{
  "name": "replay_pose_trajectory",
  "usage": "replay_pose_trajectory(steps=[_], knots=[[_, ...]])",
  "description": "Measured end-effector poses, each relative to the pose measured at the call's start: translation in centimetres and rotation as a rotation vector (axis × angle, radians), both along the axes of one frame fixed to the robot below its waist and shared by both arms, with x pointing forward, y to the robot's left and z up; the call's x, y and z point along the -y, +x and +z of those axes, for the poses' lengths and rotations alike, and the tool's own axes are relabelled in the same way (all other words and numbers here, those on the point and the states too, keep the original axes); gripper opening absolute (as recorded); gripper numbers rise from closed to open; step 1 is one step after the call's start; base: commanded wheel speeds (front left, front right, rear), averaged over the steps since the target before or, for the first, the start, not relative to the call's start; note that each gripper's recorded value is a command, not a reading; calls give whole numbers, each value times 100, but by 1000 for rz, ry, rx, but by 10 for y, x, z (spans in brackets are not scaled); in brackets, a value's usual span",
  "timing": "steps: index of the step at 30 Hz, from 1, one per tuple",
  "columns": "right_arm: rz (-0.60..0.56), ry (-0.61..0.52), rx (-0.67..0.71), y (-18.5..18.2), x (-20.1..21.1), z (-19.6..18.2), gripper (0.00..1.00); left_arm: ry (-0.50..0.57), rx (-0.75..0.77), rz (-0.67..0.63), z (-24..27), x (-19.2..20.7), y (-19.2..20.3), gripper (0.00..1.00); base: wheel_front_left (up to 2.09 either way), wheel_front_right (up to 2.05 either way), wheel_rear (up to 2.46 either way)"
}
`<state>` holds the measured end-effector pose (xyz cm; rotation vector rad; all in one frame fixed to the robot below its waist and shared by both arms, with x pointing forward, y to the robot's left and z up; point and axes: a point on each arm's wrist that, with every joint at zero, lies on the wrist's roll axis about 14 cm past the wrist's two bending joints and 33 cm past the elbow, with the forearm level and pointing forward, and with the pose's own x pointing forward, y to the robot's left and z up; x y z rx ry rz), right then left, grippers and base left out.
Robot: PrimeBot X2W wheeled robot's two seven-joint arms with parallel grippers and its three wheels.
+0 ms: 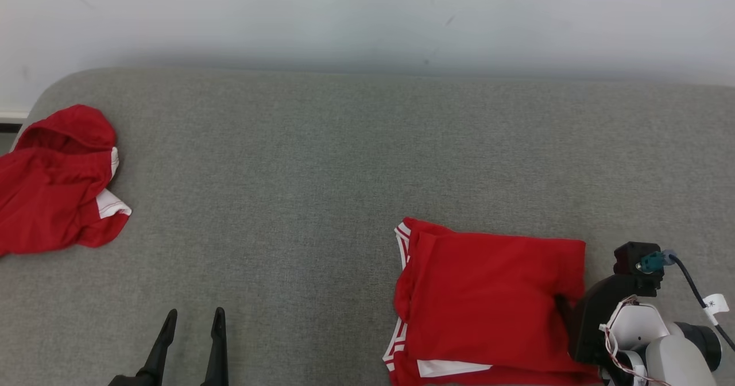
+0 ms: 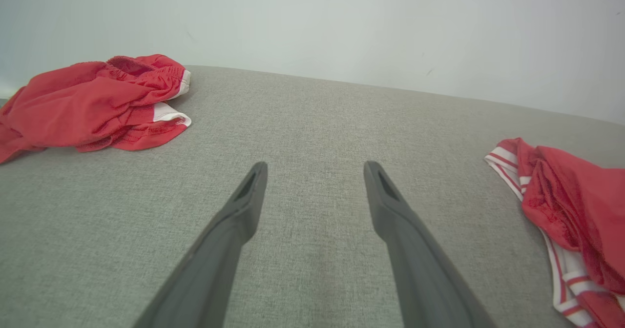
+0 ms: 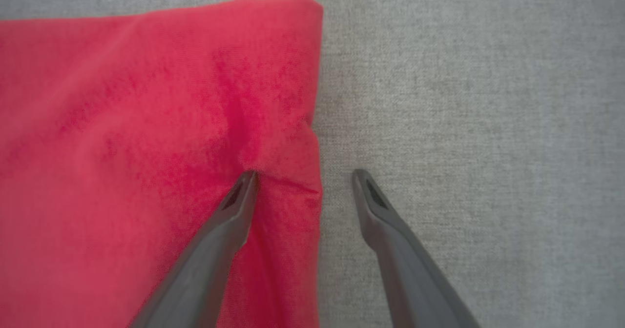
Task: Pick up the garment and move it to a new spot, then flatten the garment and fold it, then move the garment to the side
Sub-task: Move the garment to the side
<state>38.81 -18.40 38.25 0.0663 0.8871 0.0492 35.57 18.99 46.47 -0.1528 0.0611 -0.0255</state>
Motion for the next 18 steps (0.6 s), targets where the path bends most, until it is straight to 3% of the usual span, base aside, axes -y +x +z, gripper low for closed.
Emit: replay_pose_trajectory(steps=[1,4,10,18], knots=[[5,2,-8,2,-2,-3,93,2,-6,4,-2,-2,-1,100,0,0,0],[22,11,-22,5,-9,-8,0,6,-13,17,-4,-6,-2,100,0,0,0],[59,7,-8,11,-20,-7,0,11,-4,19,-1,-8,-1,100,0,0,0],[110,-163,87,57,6,20,0,2,77,-14,22,0,22,100,0,0,0]])
